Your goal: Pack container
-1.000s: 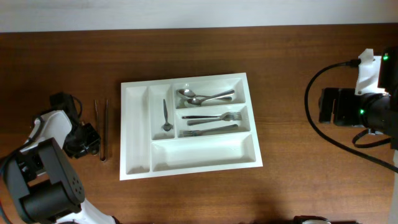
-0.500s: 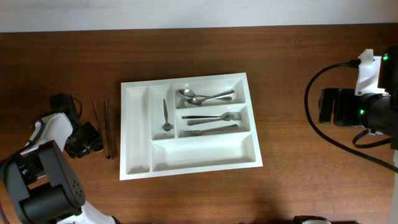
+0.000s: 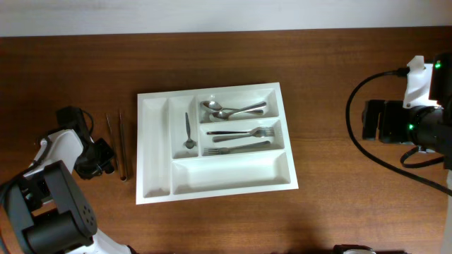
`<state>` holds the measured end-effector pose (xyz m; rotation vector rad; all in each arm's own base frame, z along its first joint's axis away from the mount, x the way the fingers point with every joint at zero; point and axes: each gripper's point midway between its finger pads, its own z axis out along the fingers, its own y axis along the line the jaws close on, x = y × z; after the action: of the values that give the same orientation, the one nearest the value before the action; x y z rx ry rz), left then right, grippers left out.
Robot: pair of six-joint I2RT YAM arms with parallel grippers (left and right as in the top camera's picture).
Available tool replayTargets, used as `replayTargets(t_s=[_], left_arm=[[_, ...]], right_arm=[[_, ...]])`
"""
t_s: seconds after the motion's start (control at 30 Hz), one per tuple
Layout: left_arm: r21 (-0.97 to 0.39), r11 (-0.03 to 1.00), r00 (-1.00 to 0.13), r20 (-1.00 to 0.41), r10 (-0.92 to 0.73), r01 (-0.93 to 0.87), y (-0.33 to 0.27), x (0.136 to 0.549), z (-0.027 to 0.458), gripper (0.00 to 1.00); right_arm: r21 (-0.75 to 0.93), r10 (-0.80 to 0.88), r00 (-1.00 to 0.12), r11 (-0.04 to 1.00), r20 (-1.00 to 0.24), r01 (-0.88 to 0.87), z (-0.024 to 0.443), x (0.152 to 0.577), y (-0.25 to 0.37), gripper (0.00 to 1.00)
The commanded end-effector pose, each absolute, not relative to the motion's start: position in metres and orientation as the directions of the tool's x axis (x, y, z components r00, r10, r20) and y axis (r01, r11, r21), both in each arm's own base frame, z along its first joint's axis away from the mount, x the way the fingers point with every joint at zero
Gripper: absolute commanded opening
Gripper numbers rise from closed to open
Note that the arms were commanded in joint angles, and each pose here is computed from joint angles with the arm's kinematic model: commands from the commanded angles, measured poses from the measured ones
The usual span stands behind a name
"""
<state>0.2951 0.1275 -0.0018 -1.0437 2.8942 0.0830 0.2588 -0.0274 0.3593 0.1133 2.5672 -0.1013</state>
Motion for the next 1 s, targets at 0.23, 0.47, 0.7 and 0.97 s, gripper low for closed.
replayTargets(t_s=[0.23,0.47,0.7,0.97], left_arm=[[0.010,0.810,-0.803,-0.144,-0.579,-0.586,0.130,0.303,0.022,0.02],[0.030,0.814,-0.789,-0.273,-0.551,-0.580,0.141,0.309,0.066,0.02],[0.077,0.861,-0.862,-0.125,-0.492,-0.503,0.128,0.275,0.059,0.03],[0.237,0.885,-0.915,-0.068,-0.397,-0.402,0.141,0.255,0.062,0.12]], right_arm=[[-0.038,0.078,-0.841,0.992,-0.536,0.117,0.357,0.259,-0.029,0.99],[-0.038,0.078,-0.841,0.992,-0.535,0.117,0.357,0.259,-0.029,0.99],[-0.038,0.078,-0.841,0.992,-0.536,0.117,0.357,0.259,-0.029,0.99],[-0.038,0.078,-0.835,0.992,-0.545,0.117,0.358,0.263,-0.029,0.99]])
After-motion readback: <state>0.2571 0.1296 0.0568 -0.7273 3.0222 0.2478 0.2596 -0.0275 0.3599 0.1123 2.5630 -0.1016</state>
